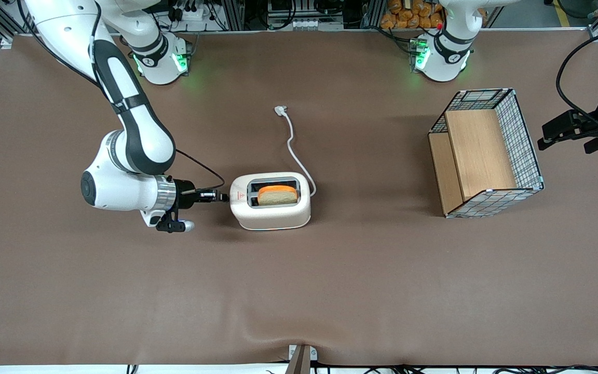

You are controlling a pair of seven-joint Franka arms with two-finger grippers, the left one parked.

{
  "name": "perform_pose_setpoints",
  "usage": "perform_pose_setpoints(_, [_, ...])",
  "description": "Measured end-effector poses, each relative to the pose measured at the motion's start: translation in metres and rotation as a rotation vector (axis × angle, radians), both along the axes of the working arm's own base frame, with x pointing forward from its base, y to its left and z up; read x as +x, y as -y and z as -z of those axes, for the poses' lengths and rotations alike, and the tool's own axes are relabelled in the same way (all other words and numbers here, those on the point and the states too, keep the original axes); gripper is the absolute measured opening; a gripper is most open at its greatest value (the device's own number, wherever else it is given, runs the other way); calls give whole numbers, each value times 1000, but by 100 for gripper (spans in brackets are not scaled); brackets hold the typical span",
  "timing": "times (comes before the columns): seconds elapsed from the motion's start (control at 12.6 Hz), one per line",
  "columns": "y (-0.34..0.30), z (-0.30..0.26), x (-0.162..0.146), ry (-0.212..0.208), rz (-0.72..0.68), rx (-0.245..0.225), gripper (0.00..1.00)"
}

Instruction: Press toaster button with right arm

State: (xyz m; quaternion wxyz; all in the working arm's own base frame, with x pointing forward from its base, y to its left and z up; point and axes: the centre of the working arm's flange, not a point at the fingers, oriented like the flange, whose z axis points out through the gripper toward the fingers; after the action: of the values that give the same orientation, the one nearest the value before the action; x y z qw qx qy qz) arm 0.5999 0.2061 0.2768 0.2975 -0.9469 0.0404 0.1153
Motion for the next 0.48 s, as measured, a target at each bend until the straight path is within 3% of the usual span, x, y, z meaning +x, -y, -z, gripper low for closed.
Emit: perform_pose_setpoints(0.48, [1, 14, 0, 2, -6, -2, 1])
